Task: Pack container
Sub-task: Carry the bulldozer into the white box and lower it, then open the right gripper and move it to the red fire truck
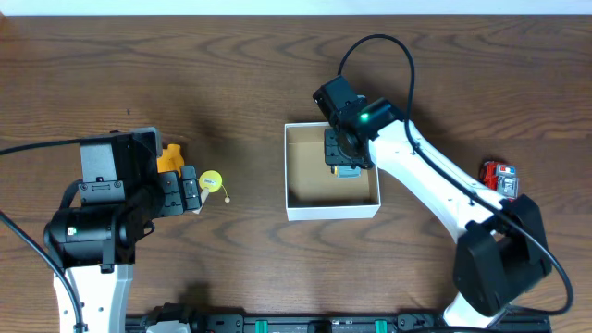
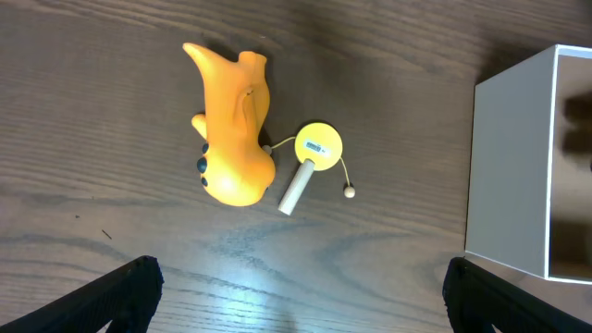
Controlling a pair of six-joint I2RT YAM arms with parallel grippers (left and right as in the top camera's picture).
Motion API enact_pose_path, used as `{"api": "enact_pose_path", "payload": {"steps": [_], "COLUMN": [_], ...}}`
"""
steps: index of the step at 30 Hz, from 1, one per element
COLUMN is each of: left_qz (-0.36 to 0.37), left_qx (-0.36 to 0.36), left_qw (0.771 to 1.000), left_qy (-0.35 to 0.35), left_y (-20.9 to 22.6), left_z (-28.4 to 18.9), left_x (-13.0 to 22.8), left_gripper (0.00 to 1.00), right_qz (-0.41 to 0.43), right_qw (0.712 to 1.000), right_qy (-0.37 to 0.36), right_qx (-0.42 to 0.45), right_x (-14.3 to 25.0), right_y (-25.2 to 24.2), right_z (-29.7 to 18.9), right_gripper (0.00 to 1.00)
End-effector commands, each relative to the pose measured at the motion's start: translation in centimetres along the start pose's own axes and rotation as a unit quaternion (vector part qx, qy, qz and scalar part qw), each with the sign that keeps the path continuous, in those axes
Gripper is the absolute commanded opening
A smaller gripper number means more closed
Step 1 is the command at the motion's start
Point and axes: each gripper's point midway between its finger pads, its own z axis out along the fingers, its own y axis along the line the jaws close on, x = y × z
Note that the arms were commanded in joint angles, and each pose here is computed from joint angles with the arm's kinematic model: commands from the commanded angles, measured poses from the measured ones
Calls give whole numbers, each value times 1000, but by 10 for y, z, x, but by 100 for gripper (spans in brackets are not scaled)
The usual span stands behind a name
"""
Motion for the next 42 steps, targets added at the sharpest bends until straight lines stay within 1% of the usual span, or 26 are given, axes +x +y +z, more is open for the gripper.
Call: {"api": "enact_pose_path", "payload": {"steps": [1,5,10,13,14,15,17,18,19,20,23,25,26,32,36,40,42], "left_qz": [-5,-5,-5,-5,-5,-5,-5,-5,-5,-5,-5,-5,-5,-5,-5,-5,-5], "left_qx": [-2,-2,-2,-2,-2,-2,-2,-2,-2,-2,-2,-2,-2,-2,-2,-2,-2], "left_qw": [1000,1000,1000,1000,1000,1000,1000,1000,1000,1000,1000,1000,1000,1000,1000,1000,1000], "left_qy": [-8,-8,-8,-8,-8,-8,-8,-8,-8,-8,-8,-8,-8,-8,-8,-8,-8], "left_y": [1,1,1,1,1,1,1,1,1,1,1,1,1,1,1,1,1], "left_z": [-5,-5,-5,-5,-5,-5,-5,-5,-5,-5,-5,-5,-5,-5,-5,-5,-5], "left_x": [-4,-4,-4,-4,-4,-4,-4,-4,-4,-4,-4,-4,-4,-4,-4,-4,-4], "left_gripper": [98,98,98,98,98,98,98,98,98,98,98,98,98,98,98,98,98], "right_qz": [12,24,34,40,41,42,41,41,41,40,39,35,32,27,19,15,26], "right_qw": [1000,999,999,998,998,998,998,998,998,998,998,998,998,999,1000,996,993], "right_qy": [5,15,15,19,20,22,25,27,27,27,28,29,30,20,-21,-81,-108], "right_qx": [20,37,40,43,44,45,48,49,49,49,49,46,44,27,1,-28,-35], "right_x": [-2,0,-4,-4,-4,-4,-2,-1,-1,-1,0,0,0,-7,-28,-55,-64], "right_y": [-6,-12,-19,-25,-26,-27,-28,-29,-29,-28,-28,-27,-27,-21,-13,-11,-18], "right_z": [14,27,28,29,29,29,29,29,28,28,28,28,29,18,-13,-67,-94], "right_gripper": [1,1,1,3,9,17,40,48,54,57,60,66,68,69,71,75,83]}}
